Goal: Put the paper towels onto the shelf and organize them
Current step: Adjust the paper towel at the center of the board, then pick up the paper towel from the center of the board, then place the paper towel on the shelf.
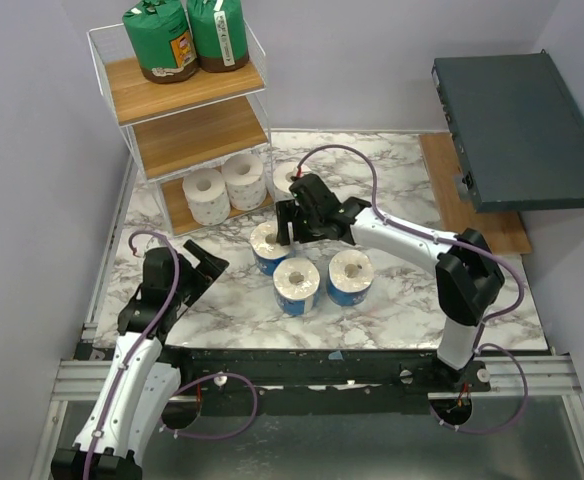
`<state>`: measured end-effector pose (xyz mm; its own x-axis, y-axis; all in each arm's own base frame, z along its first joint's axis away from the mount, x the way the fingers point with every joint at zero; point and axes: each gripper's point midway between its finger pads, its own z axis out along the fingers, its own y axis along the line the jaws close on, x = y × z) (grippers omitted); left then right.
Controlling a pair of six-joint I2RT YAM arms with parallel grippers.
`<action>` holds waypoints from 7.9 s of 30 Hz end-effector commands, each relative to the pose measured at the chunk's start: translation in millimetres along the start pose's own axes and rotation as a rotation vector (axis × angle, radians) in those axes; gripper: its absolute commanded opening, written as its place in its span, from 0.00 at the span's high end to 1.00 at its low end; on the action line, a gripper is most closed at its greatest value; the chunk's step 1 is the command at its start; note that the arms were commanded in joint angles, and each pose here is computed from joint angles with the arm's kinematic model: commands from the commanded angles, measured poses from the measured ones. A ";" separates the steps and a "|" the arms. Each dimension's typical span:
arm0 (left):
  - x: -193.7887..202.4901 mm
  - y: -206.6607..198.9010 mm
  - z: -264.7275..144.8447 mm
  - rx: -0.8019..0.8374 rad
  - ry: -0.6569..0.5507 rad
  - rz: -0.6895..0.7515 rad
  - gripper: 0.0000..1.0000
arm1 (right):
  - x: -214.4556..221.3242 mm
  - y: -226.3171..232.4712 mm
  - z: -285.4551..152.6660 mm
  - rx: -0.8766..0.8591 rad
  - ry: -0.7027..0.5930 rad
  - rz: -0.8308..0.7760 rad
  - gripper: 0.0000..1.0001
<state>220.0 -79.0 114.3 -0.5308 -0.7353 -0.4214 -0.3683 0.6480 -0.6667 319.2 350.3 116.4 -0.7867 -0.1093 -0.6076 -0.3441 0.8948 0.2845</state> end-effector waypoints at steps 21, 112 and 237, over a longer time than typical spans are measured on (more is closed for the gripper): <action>-12.9 6.3 -14.8 -0.038 -0.094 -0.087 0.01 | 14.1 10.6 12.6 -0.016 0.068 -0.096 0.46; 51.0 -25.4 36.5 -0.346 0.192 0.309 0.54 | 17.2 -87.2 -154.5 0.167 -0.497 0.235 0.05; -234.3 -229.3 -0.7 -0.188 -0.436 -0.469 0.64 | -52.3 -9.2 -145.5 -0.135 -0.657 0.168 0.07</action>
<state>418.0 -50.8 355.6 0.0512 -0.9204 -0.3877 -0.6824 0.2512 -0.6864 290.5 287.0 245.8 -0.3900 0.3454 -0.8536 -0.3329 0.8114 0.4804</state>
